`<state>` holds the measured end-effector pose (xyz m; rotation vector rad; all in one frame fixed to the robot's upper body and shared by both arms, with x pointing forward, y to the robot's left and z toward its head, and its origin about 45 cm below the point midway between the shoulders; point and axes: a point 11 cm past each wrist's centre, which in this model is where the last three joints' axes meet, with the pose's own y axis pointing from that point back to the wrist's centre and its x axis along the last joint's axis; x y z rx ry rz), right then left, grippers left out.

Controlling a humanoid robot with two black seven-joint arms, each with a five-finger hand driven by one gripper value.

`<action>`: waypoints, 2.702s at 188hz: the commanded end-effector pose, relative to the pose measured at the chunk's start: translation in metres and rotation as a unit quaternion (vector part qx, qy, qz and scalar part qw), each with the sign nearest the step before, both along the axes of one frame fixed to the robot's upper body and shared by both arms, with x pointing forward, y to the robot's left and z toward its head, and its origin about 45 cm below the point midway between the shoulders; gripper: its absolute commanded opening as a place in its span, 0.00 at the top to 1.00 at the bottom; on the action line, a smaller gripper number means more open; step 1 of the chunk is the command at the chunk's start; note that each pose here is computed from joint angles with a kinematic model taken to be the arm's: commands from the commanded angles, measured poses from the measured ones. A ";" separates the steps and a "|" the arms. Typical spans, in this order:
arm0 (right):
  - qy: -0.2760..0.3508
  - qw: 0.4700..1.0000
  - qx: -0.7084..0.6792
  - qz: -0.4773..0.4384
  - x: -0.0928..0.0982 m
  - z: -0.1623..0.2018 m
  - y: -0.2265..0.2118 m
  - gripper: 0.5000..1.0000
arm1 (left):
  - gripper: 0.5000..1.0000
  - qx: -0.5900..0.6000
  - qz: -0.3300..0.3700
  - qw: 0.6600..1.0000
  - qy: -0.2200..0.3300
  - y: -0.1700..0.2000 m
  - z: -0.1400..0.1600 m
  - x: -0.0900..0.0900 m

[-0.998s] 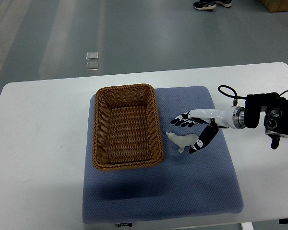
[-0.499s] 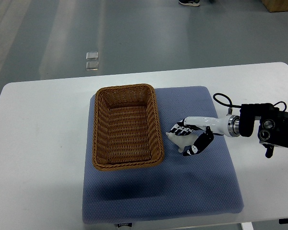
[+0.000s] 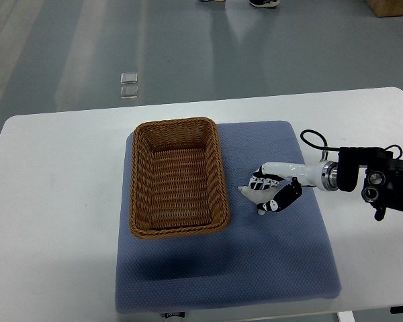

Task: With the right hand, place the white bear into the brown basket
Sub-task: 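Close the right hand's fingers around the white bear figurine, then lift the bear with the right hand and carry it over the basket, then lower the bear into the basket and open the right hand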

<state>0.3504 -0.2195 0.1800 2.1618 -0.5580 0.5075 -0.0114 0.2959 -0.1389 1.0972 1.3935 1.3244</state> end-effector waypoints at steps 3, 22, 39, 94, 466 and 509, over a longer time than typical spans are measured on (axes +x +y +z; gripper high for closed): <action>-0.036 0.999 -0.005 0.000 0.020 0.034 -0.006 1.00 | 0.00 0.000 0.000 1.000 0.000 0.000 0.000 0.000; -0.072 0.997 -0.019 0.008 0.038 0.080 -0.017 1.00 | 0.00 0.000 0.000 1.000 0.000 0.000 0.000 0.000; -0.110 0.993 -0.026 0.022 0.053 0.135 -0.020 1.00 | 0.00 0.000 0.000 1.000 0.000 0.000 0.000 0.000; -0.159 0.986 -0.022 0.051 0.064 0.202 -0.004 1.00 | 0.00 -0.001 -0.001 1.000 0.000 -0.001 0.000 0.000; -0.086 0.994 0.015 0.063 0.065 0.013 0.186 0.31 | 0.00 -0.001 -0.002 1.000 0.000 0.000 0.000 0.000; -0.118 0.991 0.023 0.052 0.085 0.049 0.181 0.21 | 0.00 -0.001 -0.002 1.000 0.000 0.000 0.000 0.000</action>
